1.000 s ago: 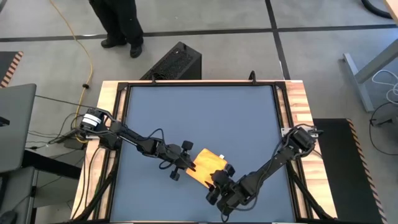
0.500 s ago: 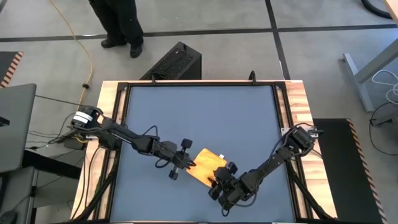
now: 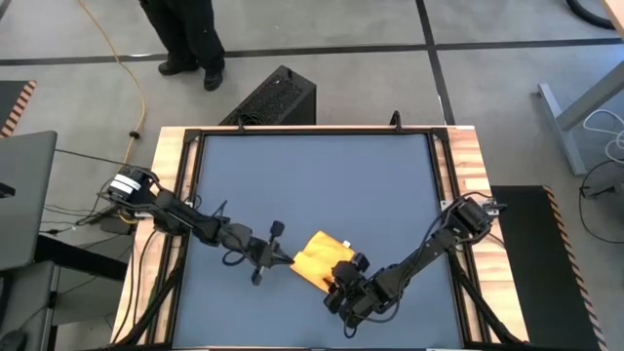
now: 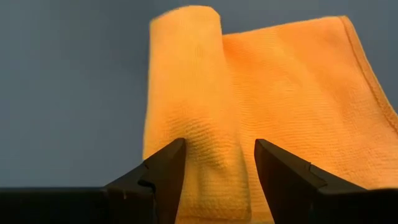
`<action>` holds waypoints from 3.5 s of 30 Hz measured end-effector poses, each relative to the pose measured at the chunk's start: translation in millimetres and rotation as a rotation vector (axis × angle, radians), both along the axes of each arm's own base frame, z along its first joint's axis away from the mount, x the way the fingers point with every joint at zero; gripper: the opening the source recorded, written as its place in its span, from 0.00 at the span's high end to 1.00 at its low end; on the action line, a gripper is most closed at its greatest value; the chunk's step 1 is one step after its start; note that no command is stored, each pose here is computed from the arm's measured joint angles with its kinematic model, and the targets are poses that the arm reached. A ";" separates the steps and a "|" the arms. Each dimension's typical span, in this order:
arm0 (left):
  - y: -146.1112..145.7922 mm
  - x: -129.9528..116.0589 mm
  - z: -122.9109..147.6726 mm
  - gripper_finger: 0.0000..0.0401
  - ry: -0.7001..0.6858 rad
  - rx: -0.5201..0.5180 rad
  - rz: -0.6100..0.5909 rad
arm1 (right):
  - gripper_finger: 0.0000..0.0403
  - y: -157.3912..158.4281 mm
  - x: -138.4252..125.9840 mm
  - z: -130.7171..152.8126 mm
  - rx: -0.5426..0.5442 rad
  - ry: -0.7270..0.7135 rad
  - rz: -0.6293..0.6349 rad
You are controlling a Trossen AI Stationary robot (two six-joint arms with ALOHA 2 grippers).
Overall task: Roll towel
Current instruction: Roll the yellow microfiber cloth
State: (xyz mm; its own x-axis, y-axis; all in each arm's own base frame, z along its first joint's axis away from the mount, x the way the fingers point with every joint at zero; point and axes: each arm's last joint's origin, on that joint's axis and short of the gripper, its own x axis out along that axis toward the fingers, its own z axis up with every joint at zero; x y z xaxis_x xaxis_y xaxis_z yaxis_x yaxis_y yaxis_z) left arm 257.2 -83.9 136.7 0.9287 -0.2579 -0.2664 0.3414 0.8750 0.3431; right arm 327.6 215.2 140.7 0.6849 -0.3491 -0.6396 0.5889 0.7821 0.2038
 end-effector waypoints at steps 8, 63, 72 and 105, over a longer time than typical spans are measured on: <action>-5.4 12.8 3.9 0.80 0.071 0.115 -0.090 | 0.46 -2.0 4.1 2.6 0.018 0.002 -0.001; 4.1 72.4 -27.0 0.94 0.442 0.304 -0.029 | 0.46 27.0 14.6 39.0 -0.229 0.033 0.268; 2.6 78.2 -20.7 0.96 0.427 0.327 -0.045 | 0.47 20.8 16.6 8.2 -0.277 0.176 0.284; 18.7 84.4 -18.0 0.97 0.443 0.148 -0.024 | 0.93 29.2 -0.8 -20.4 -0.095 0.266 0.138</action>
